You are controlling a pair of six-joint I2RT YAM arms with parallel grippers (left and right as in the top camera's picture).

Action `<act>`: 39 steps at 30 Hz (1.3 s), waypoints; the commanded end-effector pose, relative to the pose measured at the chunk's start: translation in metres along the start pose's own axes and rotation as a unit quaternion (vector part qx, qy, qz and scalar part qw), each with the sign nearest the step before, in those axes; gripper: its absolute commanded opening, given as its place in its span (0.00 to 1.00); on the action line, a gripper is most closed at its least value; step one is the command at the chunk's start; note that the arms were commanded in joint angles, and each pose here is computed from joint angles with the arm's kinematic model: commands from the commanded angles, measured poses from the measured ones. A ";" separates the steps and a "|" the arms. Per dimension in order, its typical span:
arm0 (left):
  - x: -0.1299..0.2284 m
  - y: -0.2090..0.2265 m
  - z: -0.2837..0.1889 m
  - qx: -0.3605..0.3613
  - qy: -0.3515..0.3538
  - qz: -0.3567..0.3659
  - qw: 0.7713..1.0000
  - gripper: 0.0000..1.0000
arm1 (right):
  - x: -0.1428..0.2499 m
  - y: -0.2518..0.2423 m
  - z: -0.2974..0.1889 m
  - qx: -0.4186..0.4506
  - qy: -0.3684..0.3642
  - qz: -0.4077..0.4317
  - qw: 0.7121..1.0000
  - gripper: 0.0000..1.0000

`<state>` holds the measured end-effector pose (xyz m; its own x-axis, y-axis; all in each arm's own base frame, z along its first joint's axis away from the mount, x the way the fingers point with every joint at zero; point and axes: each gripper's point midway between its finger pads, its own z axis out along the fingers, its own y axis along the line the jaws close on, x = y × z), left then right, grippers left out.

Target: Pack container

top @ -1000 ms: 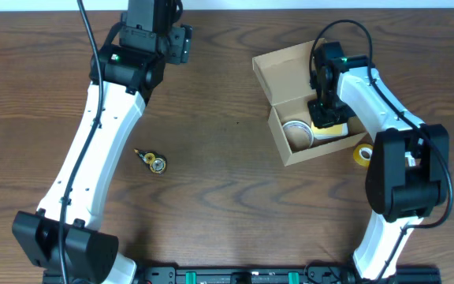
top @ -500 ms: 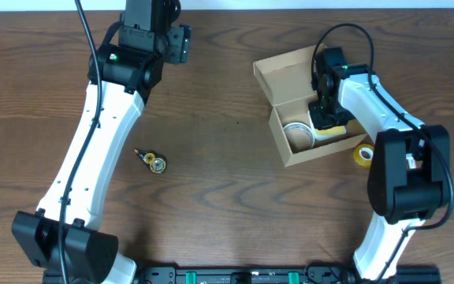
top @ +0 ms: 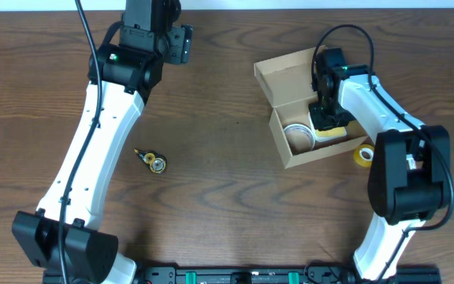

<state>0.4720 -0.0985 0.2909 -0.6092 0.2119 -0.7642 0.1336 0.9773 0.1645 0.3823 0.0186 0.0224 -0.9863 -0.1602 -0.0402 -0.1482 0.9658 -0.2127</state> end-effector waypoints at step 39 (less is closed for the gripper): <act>-0.009 -0.028 -0.014 0.090 -0.013 -0.011 0.996 0.80 | 0.031 0.064 -0.111 -0.100 -0.043 -0.059 0.992 0.02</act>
<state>0.4647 -0.1263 0.2858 -0.6170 0.2073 -0.7592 0.2593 0.9644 0.0526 0.3359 0.0853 0.1219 -0.9552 -0.2719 -0.1168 -0.2676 0.9622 -0.0513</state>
